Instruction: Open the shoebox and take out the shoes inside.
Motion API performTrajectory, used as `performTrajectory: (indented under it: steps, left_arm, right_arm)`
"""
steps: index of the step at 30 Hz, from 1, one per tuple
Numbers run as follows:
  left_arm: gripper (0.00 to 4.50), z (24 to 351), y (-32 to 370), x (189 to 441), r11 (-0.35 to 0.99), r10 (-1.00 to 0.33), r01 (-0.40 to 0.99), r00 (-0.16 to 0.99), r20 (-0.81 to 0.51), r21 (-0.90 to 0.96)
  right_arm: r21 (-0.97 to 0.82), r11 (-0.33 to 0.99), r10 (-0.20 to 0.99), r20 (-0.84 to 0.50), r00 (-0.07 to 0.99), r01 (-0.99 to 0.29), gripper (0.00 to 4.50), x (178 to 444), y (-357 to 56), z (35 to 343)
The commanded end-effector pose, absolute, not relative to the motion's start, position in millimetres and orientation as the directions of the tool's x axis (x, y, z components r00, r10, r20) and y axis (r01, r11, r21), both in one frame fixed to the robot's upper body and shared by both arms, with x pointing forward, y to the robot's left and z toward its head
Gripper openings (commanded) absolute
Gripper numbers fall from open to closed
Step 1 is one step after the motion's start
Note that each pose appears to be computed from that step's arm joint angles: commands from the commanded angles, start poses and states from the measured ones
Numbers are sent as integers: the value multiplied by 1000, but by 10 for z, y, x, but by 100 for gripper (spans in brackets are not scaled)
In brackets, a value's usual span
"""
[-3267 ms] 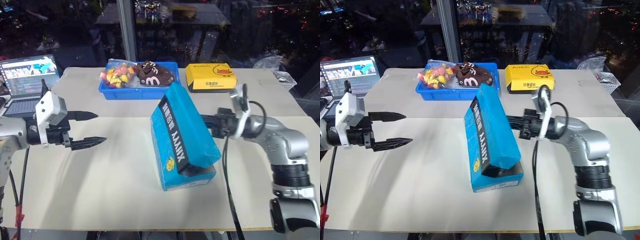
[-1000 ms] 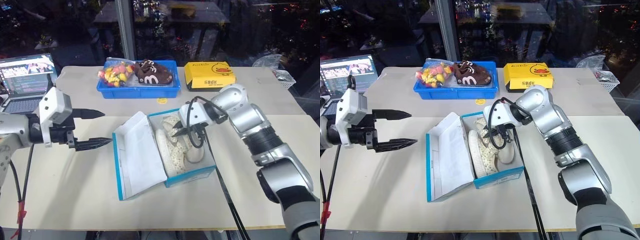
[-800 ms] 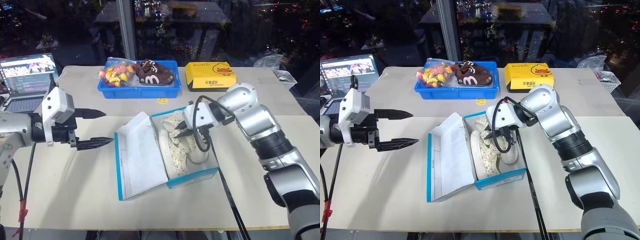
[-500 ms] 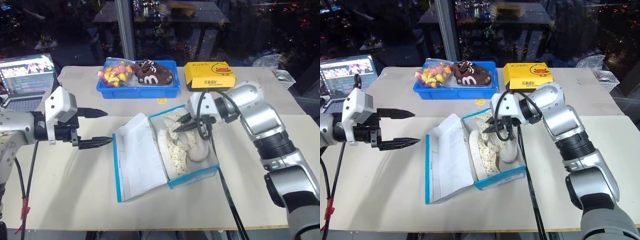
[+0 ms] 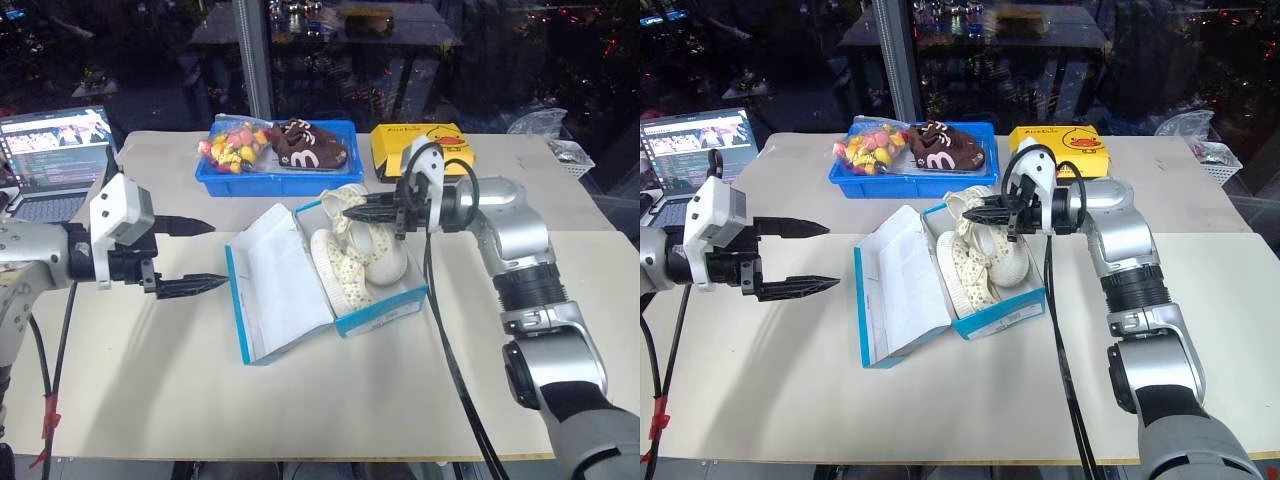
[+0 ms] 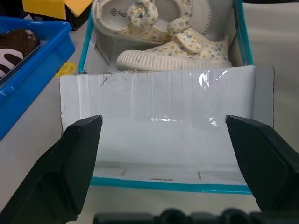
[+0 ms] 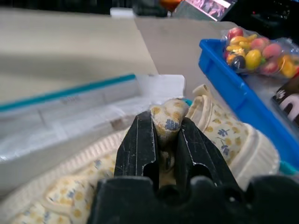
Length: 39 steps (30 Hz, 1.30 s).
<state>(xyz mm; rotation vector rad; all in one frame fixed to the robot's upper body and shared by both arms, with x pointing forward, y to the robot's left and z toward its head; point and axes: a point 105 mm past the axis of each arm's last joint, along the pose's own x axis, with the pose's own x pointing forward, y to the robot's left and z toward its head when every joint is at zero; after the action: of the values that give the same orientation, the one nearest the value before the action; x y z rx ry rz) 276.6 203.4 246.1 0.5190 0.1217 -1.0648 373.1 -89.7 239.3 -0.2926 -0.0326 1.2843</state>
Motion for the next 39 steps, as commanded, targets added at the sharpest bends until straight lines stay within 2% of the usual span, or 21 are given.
performTrajectory:
  steps: [1,2,4,5,7,10,17,23,26,30,36,39]
  left_arm:
    - [450,2571,2044,2756,361,-795,841,504,-339,403]
    - [450,2571,2048,2758,361,-794,841,504,-340,404]
    - [450,2575,2053,2760,361,-793,840,505,-341,404]
    - [450,2576,2056,2760,361,-792,840,506,-341,405]
    - [450,2575,2060,2759,361,-791,840,506,-343,405]
    - [450,2571,2067,2759,361,-790,840,506,-347,405]
    - [450,2564,2065,2757,361,-788,841,506,-349,404]
    - [450,2567,2069,2765,360,-788,841,505,-350,404]
    - [450,2568,2065,2773,358,-789,841,505,-350,405]
    - [450,2564,2057,2783,355,-790,842,502,-351,405]
    - [450,2563,2059,2779,356,-789,842,503,-352,405]
    - [450,2564,2060,2776,356,-789,842,503,-353,406]
  right_arm:
    - [-370,187,901,-306,309,-910,9,3693,-1010,2102]
    - [-389,157,877,-367,309,-908,9,3679,-1038,1975]
    - [-419,139,874,-373,311,-897,9,3669,-1024,1955]
    - [-353,206,924,-237,300,-913,9,3671,-942,2186]
    - [-248,244,962,-58,266,-938,9,3642,-865,2498]
    - [-299,257,957,-54,285,-919,9,3656,-911,2569]
    - [-263,306,952,108,287,-915,9,3617,-974,2967]
    - [-136,326,923,258,284,-935,9,3619,-1059,3197]
    - [-129,335,928,217,303,-933,9,3650,-1084,3045]
    - [-37,335,897,319,307,-941,9,3674,-1147,3182]
    - [74,400,826,402,395,-913,9,3848,-1308,3242]
    - [23,489,823,321,469,-872,9,3973,-1349,3052]
